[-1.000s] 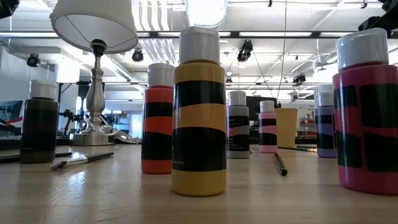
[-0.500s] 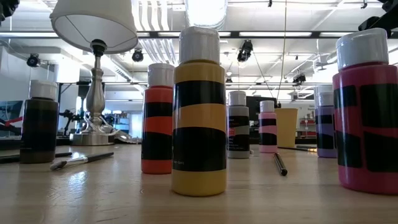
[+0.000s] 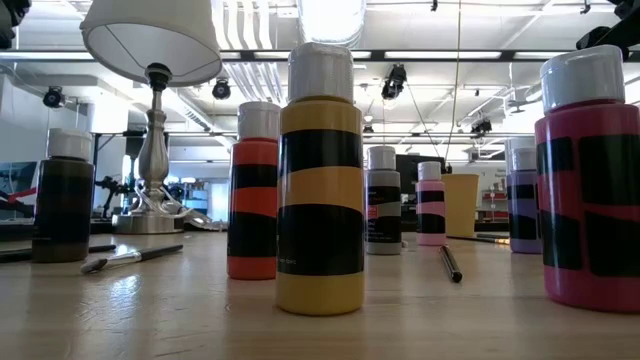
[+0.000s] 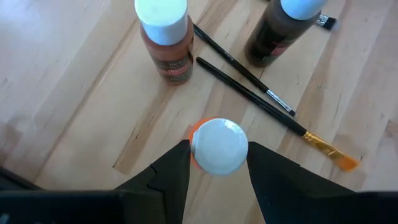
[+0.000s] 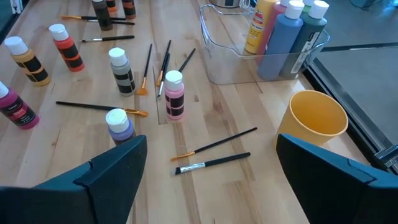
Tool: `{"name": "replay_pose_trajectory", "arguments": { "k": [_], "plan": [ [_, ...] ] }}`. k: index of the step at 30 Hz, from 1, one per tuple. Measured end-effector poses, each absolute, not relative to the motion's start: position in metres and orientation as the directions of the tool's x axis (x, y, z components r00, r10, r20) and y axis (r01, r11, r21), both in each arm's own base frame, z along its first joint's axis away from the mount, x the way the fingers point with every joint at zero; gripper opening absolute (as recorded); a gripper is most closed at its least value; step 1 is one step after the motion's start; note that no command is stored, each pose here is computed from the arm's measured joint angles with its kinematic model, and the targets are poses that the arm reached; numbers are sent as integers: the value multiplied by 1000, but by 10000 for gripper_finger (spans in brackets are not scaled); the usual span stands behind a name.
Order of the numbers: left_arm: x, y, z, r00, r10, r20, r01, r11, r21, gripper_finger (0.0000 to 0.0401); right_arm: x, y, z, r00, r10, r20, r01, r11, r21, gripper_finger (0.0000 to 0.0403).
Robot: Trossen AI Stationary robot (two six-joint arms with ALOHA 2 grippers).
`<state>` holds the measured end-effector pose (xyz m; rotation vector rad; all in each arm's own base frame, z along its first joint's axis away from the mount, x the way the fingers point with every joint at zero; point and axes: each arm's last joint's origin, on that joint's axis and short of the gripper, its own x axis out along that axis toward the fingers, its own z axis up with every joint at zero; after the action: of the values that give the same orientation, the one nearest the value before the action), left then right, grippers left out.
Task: Pick & Place Paint Supplies
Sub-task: Put the small orange paint bottle into the bin
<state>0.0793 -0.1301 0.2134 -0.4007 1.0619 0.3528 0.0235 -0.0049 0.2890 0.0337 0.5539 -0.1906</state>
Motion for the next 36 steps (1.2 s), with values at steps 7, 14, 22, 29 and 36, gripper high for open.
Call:
{"name": "replay_pose_trajectory", "arguments": {
  "k": [7,14,22,29,36],
  "plan": [
    [79,-129,212,457,101,-884,-465,874,-140,163,23,-5,289,833,-171,-526,189,982,-19,328],
    [80,-129,212,468,108,-877,-465,874,-140,163,23,-5,289,833,-171,-526,189,982,-19,305],
    [80,-130,212,477,101,-873,-466,872,-153,163,23,-5,289,833,-171,-526,189,982,-19,284],
    [80,-130,212,477,102,-873,-463,874,-151,163,23,-5,289,833,-171,-525,189,982,-19,265],
    [80,-128,202,481,103,-871,-461,874,-152,163,23,-5,289,833,-171,-525,189,982,-19,244]
  ]
}}
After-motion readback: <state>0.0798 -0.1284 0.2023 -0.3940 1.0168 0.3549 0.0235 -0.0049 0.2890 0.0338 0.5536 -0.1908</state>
